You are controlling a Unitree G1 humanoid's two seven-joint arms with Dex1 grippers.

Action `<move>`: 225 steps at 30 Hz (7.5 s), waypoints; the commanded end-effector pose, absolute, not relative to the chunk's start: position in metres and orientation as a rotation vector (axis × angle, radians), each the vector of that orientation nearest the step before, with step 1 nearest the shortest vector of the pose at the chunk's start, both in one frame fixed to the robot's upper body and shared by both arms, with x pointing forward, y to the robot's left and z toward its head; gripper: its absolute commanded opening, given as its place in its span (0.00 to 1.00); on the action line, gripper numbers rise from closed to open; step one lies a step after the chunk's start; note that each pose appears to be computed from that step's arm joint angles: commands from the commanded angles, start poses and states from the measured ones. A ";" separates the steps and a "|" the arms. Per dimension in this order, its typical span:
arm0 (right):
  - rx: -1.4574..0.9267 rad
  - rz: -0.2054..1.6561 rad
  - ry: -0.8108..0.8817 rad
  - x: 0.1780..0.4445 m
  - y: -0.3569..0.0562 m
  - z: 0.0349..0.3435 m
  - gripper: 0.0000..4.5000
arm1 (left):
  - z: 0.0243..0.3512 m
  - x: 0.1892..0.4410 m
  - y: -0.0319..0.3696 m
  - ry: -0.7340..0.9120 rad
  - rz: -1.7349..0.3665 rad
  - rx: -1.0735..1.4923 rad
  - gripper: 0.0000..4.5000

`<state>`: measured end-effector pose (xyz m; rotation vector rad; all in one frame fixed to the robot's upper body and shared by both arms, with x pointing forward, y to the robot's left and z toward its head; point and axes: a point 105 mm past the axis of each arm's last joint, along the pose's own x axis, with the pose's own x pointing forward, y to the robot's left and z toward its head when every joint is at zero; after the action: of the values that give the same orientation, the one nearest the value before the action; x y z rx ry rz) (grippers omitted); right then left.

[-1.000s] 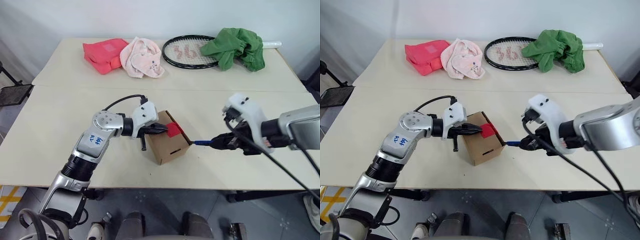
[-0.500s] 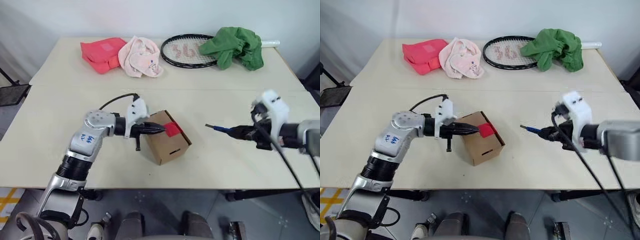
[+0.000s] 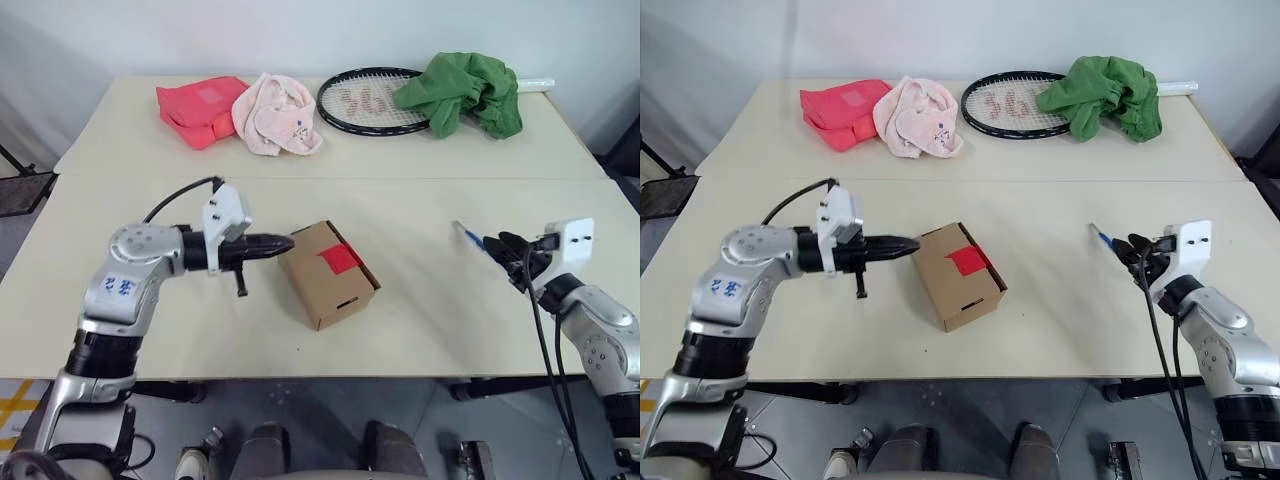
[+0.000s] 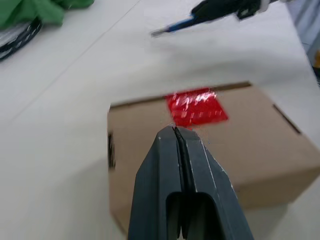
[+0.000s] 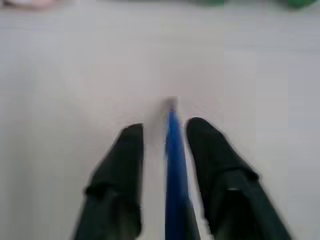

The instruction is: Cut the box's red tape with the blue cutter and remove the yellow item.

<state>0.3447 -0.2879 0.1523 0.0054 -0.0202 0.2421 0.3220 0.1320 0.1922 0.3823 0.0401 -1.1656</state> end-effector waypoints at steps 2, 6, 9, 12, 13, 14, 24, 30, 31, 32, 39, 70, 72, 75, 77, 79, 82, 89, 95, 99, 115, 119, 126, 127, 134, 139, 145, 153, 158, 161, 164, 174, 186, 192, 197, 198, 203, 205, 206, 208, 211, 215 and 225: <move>-0.077 0.283 -0.110 0.336 -0.296 0.165 0.68 | 0.202 0.317 0.137 -0.003 -1.135 0.390 0.00; -0.070 0.361 -0.200 0.328 -0.290 0.194 0.99 | 0.203 0.317 0.143 -0.004 -1.097 0.382 0.00; -0.050 0.603 -0.167 0.317 -0.252 0.214 0.99 | 0.198 0.313 0.155 0.022 -1.060 0.375 0.00; -0.140 0.766 -0.063 0.312 -0.221 0.202 0.90 | 0.190 0.308 0.164 0.055 -1.042 0.365 0.00; -0.166 0.793 -0.046 0.314 -0.213 0.198 0.84 | 0.186 0.307 0.166 0.066 -1.036 0.364 0.00; -0.196 0.813 -0.029 0.317 -0.203 0.192 0.77 | 0.181 0.304 0.169 0.083 -1.030 0.359 0.00; -0.433 0.871 0.029 0.356 -0.148 0.138 0.01 | 0.137 0.304 0.162 0.142 -0.935 0.281 0.00; -0.376 0.984 0.036 0.352 -0.113 0.133 0.01 | 0.131 0.323 0.143 0.130 -0.889 0.251 0.00; -0.373 1.012 0.046 0.347 -0.109 0.132 0.01 | 0.129 0.324 0.142 0.140 -0.890 0.252 0.00; -0.375 1.042 0.053 0.342 -0.104 0.132 0.01 | 0.127 0.324 0.140 0.145 -0.892 0.257 0.00; -0.327 1.141 0.091 0.306 -0.092 0.138 0.01 | 0.121 0.311 0.129 0.203 -1.007 0.219 0.00; -0.218 0.968 0.389 0.266 -0.157 0.153 0.13 | 0.147 0.280 0.147 0.241 -1.258 0.329 0.00; -0.185 0.927 0.460 0.264 -0.163 0.157 0.27 | 0.162 0.280 0.145 0.183 -1.299 0.323 0.00; -0.099 0.868 0.531 0.266 -0.165 0.165 0.50 | 0.181 0.284 0.136 0.088 -1.339 0.296 0.00; -0.020 0.872 0.597 0.266 -0.157 0.171 0.66 | 0.195 0.286 0.123 0.024 -1.382 0.283 0.00; 0.016 0.880 0.616 0.269 -0.150 0.176 0.82 | 0.199 0.287 0.115 0.010 -1.410 0.291 0.00; 0.044 0.936 0.666 0.271 -0.133 0.173 1.00 | 0.196 0.290 0.104 0.027 -1.449 0.332 0.00; 0.167 0.871 0.666 0.291 -0.115 0.171 1.00 | 0.175 0.306 0.096 0.073 -1.428 0.446 0.00; 0.202 0.805 0.665 0.301 -0.115 0.174 1.00 | 0.169 0.302 0.089 0.073 -1.444 0.437 0.00; 0.223 0.784 0.675 0.302 -0.118 0.173 1.00 | 0.166 0.302 0.088 0.087 -1.442 0.443 0.00; 0.189 0.685 0.733 0.302 -0.139 0.157 1.00 | 0.162 0.303 0.082 0.100 -1.447 0.455 0.00; 0.144 0.732 0.742 0.298 -0.125 0.156 1.00 | 0.163 0.307 0.075 0.083 -1.433 0.455 0.00; 0.080 0.714 0.779 0.297 -0.124 0.148 1.00 | 0.159 0.310 0.068 0.093 -1.425 0.454 0.00; 0.070 0.703 0.781 0.298 -0.126 0.148 1.00 | 0.157 0.311 0.069 0.106 -1.423 0.454 0.00; -0.031 0.604 0.788 0.301 -0.149 0.149 1.00 | 0.143 0.308 0.076 0.189 -1.420 0.450 0.00; -0.125 0.552 0.775 0.302 -0.164 0.150 1.00 | 0.139 0.306 0.076 0.205 -1.426 0.443 0.00; -0.064 0.591 0.734 0.303 -0.162 0.156 1.00 | 0.142 0.307 0.073 0.183 -1.432 0.445 0.00; 0.286 0.701 0.763 0.306 -0.173 0.170 1.00 | 0.151 0.308 0.072 0.136 -1.447 0.461 0.00; 0.372 0.716 0.835 0.313 -0.165 0.157 1.00 | 0.151 0.309 0.072 0.135 -1.449 0.468 0.00; 0.413 0.765 0.871 0.310 -0.154 0.150 1.00 | 0.151 0.308 0.072 0.135 -1.449 0.466 0.00; 0.439 0.823 0.887 0.305 -0.144 0.148 1.00 | 0.151 0.307 0.073 0.138 -1.448 0.468 0.00; 0.501 0.850 0.933 0.304 -0.131 0.134 1.00 | 0.150 0.307 0.073 0.146 -1.448 0.472 0.00; 0.496 0.875 0.955 0.301 -0.117 0.123 0.65 | 0.151 0.307 0.074 0.147 -1.446 0.475 0.00; 0.478 0.896 0.975 0.299 -0.106 0.117 0.65 | 0.152 0.307 0.073 0.144 -1.444 0.472 0.00; 0.468 0.895 0.965 0.300 -0.105 0.118 0.38 | 0.150 0.307 0.074 0.148 -1.439 0.468 0.00; 0.462 0.891 0.962 0.301 -0.105 0.119 0.30 | 0.150 0.307 0.074 0.149 -1.438 0.467 0.00; 0.436 0.895 0.939 0.301 -0.108 0.126 0.01 | 0.150 0.307 0.074 0.149 -1.431 0.463 0.00; 0.424 0.885 0.920 0.303 -0.112 0.131 0.01 | 0.149 0.308 0.076 0.149 -1.423 0.461 0.00; 0.416 0.879 0.906 0.304 -0.114 0.135 0.01 | 0.149 0.309 0.077 0.149 -1.418 0.459 0.00; 0.403 0.869 0.883 0.306 -0.120 0.142 0.01 | 0.149 0.310 0.079 0.147 -1.402 0.455 0.00; 0.369 0.856 0.856 0.306 -0.127 0.153 0.01 | 0.147 0.312 0.082 0.147 -1.383 0.450 0.00; 0.304 0.848 0.821 0.305 -0.136 0.173 0.01 | 0.145 0.313 0.081 0.129 -1.353 0.427 0.00; 0.085 0.789 0.797 0.299 -0.152 0.216 0.01 | 0.137 0.320 0.045 0.050 -1.338 0.345 0.00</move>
<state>0.3047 -0.1596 0.1927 0.1332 0.8672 0.7300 0.3198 0.0523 0.1532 0.3330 -0.0070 -1.3345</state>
